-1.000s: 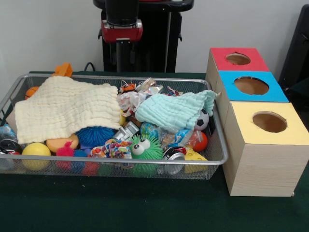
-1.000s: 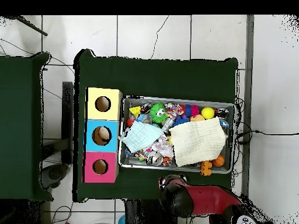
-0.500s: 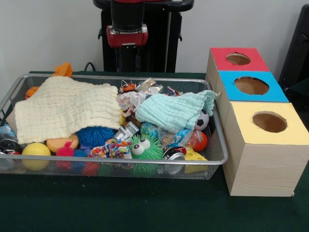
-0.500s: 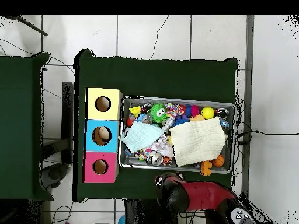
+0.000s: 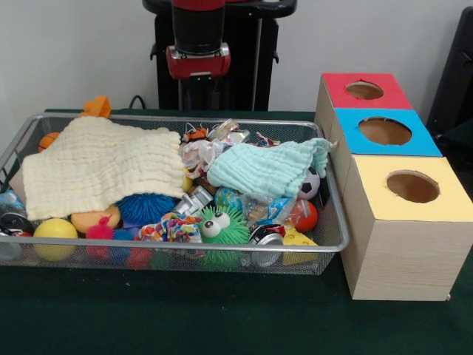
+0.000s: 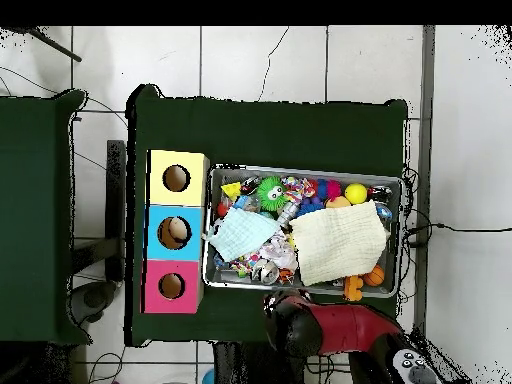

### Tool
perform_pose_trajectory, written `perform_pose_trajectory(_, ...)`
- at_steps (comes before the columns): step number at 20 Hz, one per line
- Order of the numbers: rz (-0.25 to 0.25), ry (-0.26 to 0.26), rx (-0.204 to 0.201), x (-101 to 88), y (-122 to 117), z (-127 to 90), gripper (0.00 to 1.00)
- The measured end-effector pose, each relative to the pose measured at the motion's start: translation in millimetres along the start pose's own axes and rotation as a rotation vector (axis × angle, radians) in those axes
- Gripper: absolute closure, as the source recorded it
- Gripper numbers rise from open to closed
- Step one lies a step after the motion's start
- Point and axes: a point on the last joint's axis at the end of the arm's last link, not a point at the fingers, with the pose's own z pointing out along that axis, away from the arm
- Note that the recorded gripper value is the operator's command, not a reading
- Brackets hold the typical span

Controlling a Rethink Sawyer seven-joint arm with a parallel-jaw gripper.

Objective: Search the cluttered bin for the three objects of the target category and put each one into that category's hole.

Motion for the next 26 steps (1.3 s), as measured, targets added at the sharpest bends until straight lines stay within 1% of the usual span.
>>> perform_pose_trajectory(2,0.005,-0.001,-0.001,-2.2,-0.5,-0.2,0.00)
perform_pose_trajectory(4,0.015,-0.008,0.002,-8.2,-3.5,-0.4,0.00)
perform_pose_trajectory(9,0.019,-0.019,0.009,-15.7,-9.3,2.1,0.00)
perform_pose_trajectory(17,0.016,-0.003,-0.009,-13.9,-3.2,13.9,0.00)
perform_pose_trajectory(23,0.007,-0.011,0.008,-13.9,-1.6,13.3,0.00)
perform_pose_trajectory(26,-0.002,-0.019,0.022,-13.6,0.4,13.1,0.00)
